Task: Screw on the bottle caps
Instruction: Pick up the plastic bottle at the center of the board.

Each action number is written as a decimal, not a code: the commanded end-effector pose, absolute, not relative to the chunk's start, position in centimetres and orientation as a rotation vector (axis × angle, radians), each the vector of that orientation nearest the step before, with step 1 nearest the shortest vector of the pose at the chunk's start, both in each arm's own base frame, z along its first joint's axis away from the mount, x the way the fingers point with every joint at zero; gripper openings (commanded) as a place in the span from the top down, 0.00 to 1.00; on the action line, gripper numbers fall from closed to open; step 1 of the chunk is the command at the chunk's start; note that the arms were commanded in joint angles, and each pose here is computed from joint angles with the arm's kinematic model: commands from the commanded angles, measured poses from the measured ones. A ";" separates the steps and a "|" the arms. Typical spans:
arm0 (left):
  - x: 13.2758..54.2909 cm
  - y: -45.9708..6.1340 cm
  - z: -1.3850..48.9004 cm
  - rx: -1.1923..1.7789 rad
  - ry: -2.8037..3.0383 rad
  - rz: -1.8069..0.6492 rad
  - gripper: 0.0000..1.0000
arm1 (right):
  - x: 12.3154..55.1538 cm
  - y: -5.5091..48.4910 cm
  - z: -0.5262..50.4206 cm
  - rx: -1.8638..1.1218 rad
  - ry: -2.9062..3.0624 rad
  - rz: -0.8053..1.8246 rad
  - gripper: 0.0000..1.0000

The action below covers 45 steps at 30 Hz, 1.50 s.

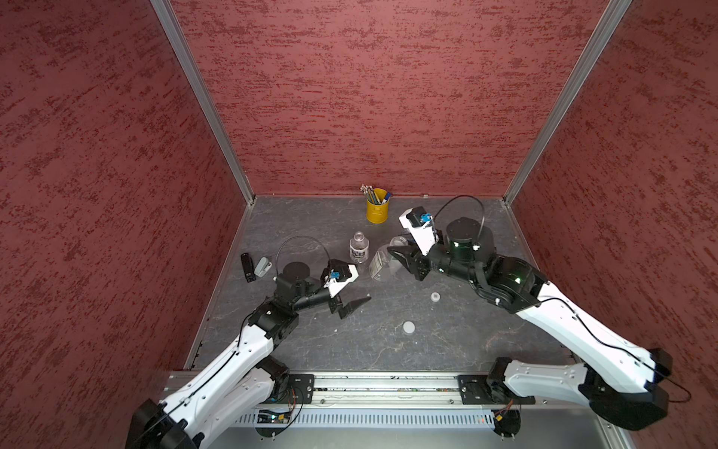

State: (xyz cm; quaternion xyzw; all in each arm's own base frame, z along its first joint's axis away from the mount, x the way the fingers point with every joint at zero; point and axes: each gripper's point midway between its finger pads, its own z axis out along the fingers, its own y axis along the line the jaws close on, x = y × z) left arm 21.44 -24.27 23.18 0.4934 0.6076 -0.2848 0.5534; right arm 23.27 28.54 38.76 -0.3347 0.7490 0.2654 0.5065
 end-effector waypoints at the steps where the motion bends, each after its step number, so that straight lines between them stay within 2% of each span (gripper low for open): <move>1: 22.3 -26.2 26.6 1.176 1.235 -0.608 0.00 | 22.2 28.4 38.4 -0.793 1.869 0.732 0.76; 8: 23.7 -28.2 29.1 1.114 1.167 -0.662 0.00 | 21.6 28.9 37.8 -0.811 1.884 0.805 0.76; 15: 23.2 -29.4 29.0 1.154 1.174 -0.739 0.00 | 22.1 28.8 37.8 -0.779 1.872 0.827 0.75; 26: 23.1 -29.0 28.5 1.154 1.189 -0.727 0.31 | 22.1 29.0 38.0 -0.767 1.864 0.912 0.75; 30: 23.2 -28.9 28.4 1.157 1.186 -0.716 0.37 | 21.8 28.9 37.8 -0.774 1.867 0.931 0.73; 33: 23.3 -28.8 27.6 1.187 1.230 -0.713 0.48 | 21.3 28.8 38.2 -0.786 1.851 0.949 0.64; 35: 23.3 -28.6 27.1 1.189 1.257 -0.713 0.48 | 21.4 28.5 38.5 -0.777 1.850 0.944 0.57; 39: 23.8 -27.6 26.5 1.135 1.308 -0.676 0.48 | 21.8 27.3 38.7 -0.737 1.877 0.873 0.33; 42: 24.9 -26.2 25.6 1.056 1.395 -0.638 0.48 | 22.4 25.5 38.6 -0.654 1.918 0.786 0.19; 45: 25.7 -24.6 24.9 0.967 1.456 -0.598 0.48 | 22.6 23.9 35.6 -0.620 2.064 0.679 0.18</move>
